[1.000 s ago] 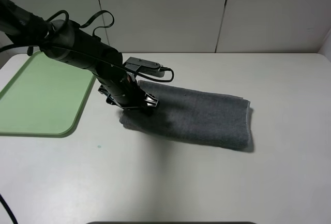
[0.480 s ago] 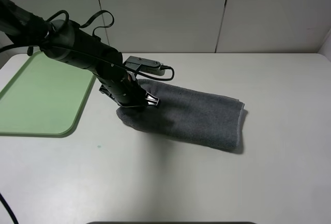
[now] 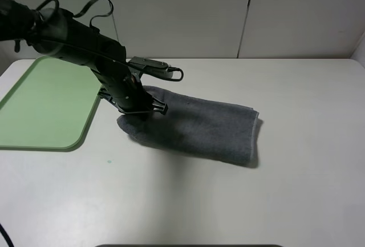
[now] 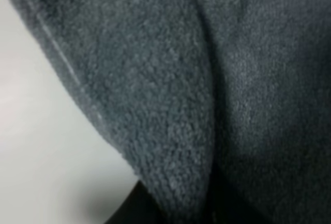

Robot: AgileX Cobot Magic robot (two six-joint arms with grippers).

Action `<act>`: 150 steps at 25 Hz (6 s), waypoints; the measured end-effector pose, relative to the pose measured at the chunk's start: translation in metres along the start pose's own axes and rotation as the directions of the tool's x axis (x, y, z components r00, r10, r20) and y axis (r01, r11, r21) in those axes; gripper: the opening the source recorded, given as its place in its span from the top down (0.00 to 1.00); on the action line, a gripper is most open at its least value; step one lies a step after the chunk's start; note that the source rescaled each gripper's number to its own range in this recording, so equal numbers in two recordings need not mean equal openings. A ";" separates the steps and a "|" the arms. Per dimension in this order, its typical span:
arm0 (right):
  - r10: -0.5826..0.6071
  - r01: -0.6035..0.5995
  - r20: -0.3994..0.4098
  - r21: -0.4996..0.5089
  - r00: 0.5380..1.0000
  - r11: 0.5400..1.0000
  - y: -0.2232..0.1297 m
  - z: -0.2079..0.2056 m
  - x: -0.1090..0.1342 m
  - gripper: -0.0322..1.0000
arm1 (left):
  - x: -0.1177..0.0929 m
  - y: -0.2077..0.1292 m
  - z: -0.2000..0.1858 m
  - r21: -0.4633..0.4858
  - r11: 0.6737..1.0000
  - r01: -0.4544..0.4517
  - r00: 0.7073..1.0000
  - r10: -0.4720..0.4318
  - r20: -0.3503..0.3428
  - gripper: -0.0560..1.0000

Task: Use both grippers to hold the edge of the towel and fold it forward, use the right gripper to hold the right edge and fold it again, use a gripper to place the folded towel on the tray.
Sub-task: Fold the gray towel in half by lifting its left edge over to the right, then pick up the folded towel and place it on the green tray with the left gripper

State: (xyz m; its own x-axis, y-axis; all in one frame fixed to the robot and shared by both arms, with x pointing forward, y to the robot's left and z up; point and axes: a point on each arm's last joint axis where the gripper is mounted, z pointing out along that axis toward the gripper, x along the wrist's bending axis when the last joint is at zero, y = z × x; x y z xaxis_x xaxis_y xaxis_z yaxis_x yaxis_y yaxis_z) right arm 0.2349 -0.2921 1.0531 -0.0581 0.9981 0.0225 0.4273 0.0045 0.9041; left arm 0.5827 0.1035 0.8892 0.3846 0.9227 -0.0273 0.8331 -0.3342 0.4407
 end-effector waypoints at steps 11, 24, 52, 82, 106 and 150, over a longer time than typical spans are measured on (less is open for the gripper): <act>0.000 0.000 0.000 0.000 1.000 1.000 0.000 0.000 0.000 0.00 | 0.046 0.013 -0.058 0.007 1.000 0.014 0.994 -0.013 -0.113 0.88; 0.000 0.000 -0.001 0.000 1.000 1.000 0.000 0.000 0.000 0.00 | 0.088 0.013 -0.091 0.035 0.998 0.049 0.973 -0.040 -0.225 0.88; 0.000 0.000 -0.001 0.000 1.000 1.000 0.000 0.000 0.000 0.00 | -0.003 0.024 -0.099 0.008 0.987 -0.160 0.980 0.159 -0.122 0.88; 0.001 -0.001 -0.001 0.000 1.000 1.000 0.000 0.000 0.000 0.00 | -0.040 0.017 -0.101 0.011 0.975 -0.224 0.973 0.224 -0.049 0.25; 0.001 -0.001 -0.001 0.000 1.000 1.000 0.000 0.000 0.000 0.00 | -0.031 0.020 -0.100 -0.007 0.987 -0.158 0.986 0.158 -0.057 0.00; 0.002 -0.002 -0.001 0.000 1.000 1.000 0.000 0.000 0.000 0.00 | 0.033 -0.043 -0.034 -0.197 0.974 0.108 0.994 -0.104 0.031 0.00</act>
State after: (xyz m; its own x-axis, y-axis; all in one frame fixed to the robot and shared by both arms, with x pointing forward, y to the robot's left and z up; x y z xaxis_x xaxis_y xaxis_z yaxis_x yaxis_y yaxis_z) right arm 0.2349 -0.2920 1.0531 -0.0582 0.9980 0.0243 0.4274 0.0029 0.9041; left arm 0.5464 0.1552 0.8995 0.3084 0.9459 -0.1008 0.7749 -0.1884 0.6034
